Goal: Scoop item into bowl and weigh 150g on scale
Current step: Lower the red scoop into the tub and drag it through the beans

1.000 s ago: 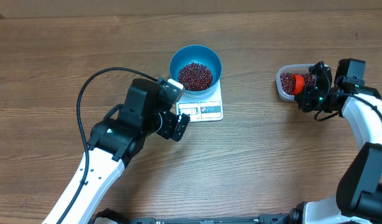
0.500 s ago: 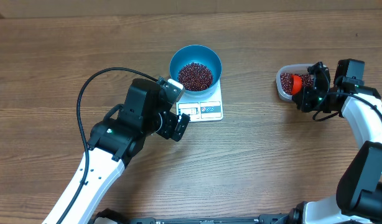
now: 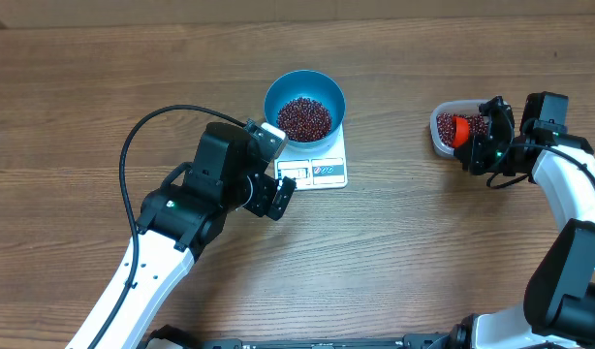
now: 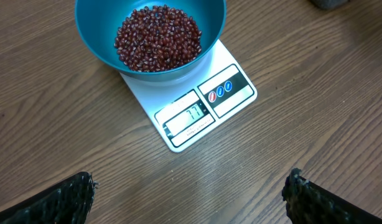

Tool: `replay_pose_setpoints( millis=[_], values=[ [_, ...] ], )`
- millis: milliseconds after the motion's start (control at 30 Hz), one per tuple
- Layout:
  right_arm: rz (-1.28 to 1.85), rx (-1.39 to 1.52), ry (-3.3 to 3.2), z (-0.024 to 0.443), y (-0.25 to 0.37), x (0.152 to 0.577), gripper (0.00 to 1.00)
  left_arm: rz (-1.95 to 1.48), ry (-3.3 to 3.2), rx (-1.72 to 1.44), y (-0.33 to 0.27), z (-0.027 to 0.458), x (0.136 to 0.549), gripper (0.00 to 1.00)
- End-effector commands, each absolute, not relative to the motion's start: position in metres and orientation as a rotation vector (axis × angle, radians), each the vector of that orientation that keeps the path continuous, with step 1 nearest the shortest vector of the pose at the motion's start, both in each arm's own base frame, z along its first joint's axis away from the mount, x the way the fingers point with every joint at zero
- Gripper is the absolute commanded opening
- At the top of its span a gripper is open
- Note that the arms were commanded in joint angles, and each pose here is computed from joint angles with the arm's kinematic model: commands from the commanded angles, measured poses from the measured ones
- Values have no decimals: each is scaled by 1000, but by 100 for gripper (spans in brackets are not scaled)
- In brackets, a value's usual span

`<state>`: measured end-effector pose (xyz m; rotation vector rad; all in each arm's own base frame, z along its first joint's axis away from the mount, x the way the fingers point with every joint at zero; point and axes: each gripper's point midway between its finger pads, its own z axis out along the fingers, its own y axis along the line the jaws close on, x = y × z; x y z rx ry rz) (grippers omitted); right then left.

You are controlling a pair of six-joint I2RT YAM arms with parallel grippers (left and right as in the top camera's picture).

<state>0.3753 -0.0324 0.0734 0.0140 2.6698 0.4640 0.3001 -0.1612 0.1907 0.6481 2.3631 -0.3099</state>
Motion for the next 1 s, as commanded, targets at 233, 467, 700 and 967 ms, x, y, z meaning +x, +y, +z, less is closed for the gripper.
replay_pose_setpoints(
  millis=[233, 467, 700, 967],
  values=[
    [507, 4, 2648, 71, -27, 381, 4, -322, 2370, 638, -162, 189, 301, 99],
    [503, 18, 2645, 71, -31, 381, 4, -322, 2370, 638, -162, 189, 301, 100],
    [610, 83, 2607, 72, -41, 380, 4, -322, 2370, 638, -162, 189, 301, 100],
    [755, 143, 2618, 53, -39, 376, 4, -322, 2370, 638, -162, 189, 301, 100]
  ],
)
